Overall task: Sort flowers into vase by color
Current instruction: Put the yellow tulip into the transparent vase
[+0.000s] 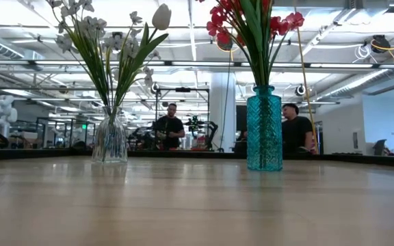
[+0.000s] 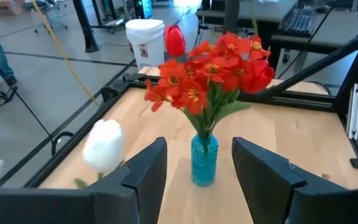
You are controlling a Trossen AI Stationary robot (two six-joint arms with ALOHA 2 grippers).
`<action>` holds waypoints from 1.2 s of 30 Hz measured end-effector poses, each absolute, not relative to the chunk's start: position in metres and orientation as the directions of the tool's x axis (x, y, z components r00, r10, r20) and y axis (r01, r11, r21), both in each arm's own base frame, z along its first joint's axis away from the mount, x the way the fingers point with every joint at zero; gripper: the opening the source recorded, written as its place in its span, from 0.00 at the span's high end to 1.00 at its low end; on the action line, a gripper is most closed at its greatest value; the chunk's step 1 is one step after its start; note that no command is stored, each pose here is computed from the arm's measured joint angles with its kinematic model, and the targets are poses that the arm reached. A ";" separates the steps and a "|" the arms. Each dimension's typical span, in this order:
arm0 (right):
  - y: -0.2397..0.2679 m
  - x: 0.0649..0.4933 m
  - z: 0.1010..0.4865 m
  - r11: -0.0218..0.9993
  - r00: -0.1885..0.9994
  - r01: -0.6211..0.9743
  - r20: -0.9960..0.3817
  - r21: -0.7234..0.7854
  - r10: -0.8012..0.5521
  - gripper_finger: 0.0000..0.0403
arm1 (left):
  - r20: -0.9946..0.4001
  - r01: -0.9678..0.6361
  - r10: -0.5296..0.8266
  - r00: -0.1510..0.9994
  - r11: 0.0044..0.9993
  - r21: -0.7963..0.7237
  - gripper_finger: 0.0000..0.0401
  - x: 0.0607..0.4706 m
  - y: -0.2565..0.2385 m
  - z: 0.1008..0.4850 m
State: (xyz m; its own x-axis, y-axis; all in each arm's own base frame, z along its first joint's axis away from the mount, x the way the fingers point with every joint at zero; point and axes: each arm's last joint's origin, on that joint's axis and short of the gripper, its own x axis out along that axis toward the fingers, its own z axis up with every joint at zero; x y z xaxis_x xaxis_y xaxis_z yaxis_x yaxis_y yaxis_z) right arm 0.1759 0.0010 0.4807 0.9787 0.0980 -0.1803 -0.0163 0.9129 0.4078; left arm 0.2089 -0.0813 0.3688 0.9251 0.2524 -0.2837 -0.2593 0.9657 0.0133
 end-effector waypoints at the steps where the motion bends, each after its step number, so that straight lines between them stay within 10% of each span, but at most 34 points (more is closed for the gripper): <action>1: 0.006 0.183 0.476 0.911 0.979 -0.049 -0.162 0.410 0.125 1.00 | -0.281 -0.258 0.251 0.926 0.966 0.010 0.53 0.212 -0.083 0.368; 36: 0.133 0.389 0.370 0.952 0.998 0.000 0.054 0.306 -0.017 1.00 | -0.275 0.076 -0.077 0.958 0.997 -0.015 0.53 0.216 -0.134 0.361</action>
State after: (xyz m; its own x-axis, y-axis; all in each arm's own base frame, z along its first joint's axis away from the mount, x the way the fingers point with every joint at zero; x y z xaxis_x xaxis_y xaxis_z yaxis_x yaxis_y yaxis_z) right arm 0.3886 0.1335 0.3696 0.9984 -0.0173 0.0541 0.0000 0.9522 0.3055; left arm 0.2157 -0.1339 0.3609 0.9584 -0.0769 -0.2748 0.0756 0.9970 -0.0151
